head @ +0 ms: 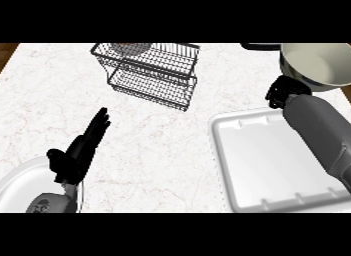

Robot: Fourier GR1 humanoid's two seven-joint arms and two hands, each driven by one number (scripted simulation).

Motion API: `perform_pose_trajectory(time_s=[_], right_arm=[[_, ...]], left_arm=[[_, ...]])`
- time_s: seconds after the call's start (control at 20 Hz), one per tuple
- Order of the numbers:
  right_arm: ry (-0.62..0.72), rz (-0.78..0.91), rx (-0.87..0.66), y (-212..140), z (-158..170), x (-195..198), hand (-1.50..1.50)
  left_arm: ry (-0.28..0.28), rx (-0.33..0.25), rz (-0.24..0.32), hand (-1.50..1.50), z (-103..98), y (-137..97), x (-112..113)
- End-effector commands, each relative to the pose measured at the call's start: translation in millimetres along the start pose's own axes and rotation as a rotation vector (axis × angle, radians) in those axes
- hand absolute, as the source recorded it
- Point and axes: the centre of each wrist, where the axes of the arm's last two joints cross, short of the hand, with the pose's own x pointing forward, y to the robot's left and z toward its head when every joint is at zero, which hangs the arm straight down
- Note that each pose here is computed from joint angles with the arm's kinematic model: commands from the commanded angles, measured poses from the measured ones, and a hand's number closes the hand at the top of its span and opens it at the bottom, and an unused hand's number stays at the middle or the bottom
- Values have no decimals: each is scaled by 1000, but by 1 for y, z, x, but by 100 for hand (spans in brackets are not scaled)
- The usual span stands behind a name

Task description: Pick the eggplant from the tray and place it in the tiered basket

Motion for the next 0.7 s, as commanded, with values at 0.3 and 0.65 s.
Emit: perform_pose_trajectory(time_s=[0.3,0.65], right_arm=[[-383,-434,-338,-7,65,51,150],[-571,-521,-550,-35,140,49,150]], left_arm=[[27,52,5,0,16,12,-12],[-1,25,8,0,7,6,3]])
